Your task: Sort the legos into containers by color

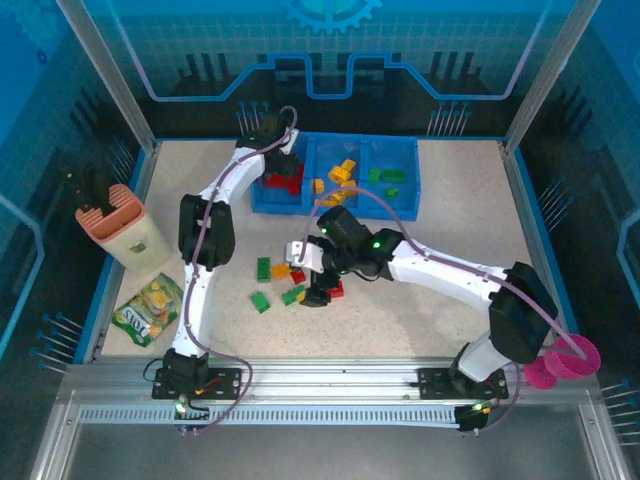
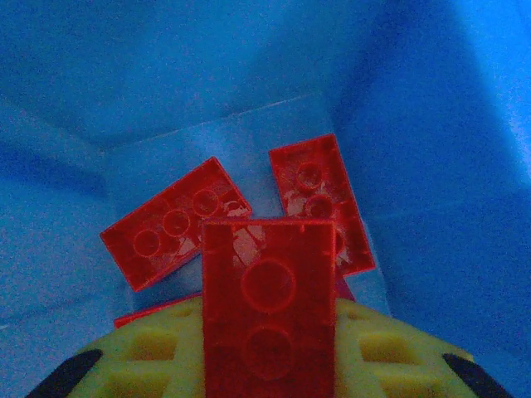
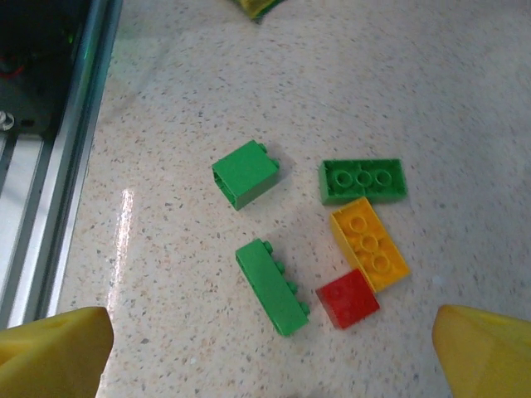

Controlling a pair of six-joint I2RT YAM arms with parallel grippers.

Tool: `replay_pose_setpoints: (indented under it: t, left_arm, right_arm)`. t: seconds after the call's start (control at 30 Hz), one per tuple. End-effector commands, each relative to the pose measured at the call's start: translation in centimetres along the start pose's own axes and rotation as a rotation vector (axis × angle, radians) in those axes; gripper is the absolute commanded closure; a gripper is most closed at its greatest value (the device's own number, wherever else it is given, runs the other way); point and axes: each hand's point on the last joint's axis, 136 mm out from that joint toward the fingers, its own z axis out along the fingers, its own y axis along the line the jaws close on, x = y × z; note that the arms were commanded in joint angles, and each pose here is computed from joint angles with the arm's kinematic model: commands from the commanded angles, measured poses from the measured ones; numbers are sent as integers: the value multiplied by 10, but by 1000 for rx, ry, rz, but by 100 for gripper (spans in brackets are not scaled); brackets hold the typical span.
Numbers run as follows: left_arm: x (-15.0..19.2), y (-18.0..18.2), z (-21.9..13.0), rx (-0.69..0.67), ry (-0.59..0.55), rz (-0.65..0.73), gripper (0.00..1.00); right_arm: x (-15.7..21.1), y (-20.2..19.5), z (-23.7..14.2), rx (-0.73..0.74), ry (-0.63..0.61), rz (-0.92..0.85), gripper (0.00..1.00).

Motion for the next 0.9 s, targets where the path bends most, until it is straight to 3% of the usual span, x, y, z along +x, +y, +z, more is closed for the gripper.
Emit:
replay_pose_setpoints:
  t: [0.0,0.27,0.47,0.7,0.87]
  left_arm:
    - [-4,-3,-1,14,-5,-29,81]
    - [2,-4,1,21,5,-48,45]
    - [-7,-8,-21,53,-26,-68,34]
    - [-19,-12,-91,78,-101,-70,24]
    - [-17,-19,-152,117,-140,-88,25]
  right_arm:
    - [-1,4,20,-16,5,-159,0]
    - [13,12,52,-120,116,-205,1]
    - [25,21,74,-154,173,-239,5]
    - [46,26,92,-149,247,-257,9]
    - [58,14,105,-88,351,-251,18]
